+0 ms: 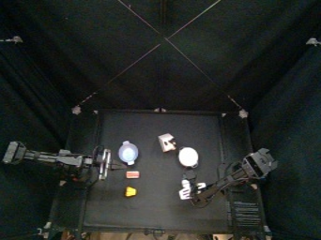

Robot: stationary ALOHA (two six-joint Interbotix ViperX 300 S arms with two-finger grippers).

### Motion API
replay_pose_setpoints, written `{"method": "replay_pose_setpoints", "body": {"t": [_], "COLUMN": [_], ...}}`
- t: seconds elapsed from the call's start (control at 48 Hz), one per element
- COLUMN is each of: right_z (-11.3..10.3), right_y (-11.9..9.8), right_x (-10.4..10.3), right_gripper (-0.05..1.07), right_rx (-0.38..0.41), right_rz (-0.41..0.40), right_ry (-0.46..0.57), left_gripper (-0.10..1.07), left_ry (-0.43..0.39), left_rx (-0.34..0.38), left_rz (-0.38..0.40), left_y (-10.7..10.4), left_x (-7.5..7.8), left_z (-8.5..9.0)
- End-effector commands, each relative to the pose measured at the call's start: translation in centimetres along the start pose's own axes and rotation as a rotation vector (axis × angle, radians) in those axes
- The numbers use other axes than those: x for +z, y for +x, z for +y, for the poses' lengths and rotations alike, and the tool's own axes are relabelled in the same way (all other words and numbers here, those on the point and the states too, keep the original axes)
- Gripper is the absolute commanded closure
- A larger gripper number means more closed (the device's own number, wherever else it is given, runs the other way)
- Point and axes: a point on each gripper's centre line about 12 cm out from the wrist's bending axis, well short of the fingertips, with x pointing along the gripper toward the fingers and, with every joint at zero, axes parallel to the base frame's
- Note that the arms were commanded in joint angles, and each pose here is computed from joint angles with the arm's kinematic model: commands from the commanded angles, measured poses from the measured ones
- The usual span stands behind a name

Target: Grab sushi roll

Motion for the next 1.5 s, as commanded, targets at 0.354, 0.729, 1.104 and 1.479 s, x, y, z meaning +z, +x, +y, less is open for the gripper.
{"method": "replay_pose_setpoints", "body": {"t": [0.354,0.729,1.104,1.479], "right_z": [0.7,0.9,2.7,7.7], "right_y": [-3.3,-3.3,-3.3,-1.1], "right_x": [2.0,2.7,4.2,6.9], "right_gripper": [0.58,0.58,0.58,0.58], "right_rx": [0.070,0.069,0.088,0.108], "right_rz": [-0.066,-0.077,-0.093,-0.192], "right_ry": [-0.001,0.013,0.069,0.073], "left_gripper": [1.00,1.00,1.00,1.00], "left_ry": [-0.024,-0.027,-0.034,-0.037], "left_rx": [0.007,0.007,0.008,0.009], "left_rz": [-0.037,-0.035,-0.035,-0.032], "left_y": [0.2,0.2,0.2,0.1], "left_x": [1.2,1.1,1.1,0.9], "left_z": [0.1,0.1,0.1,0.1]}}
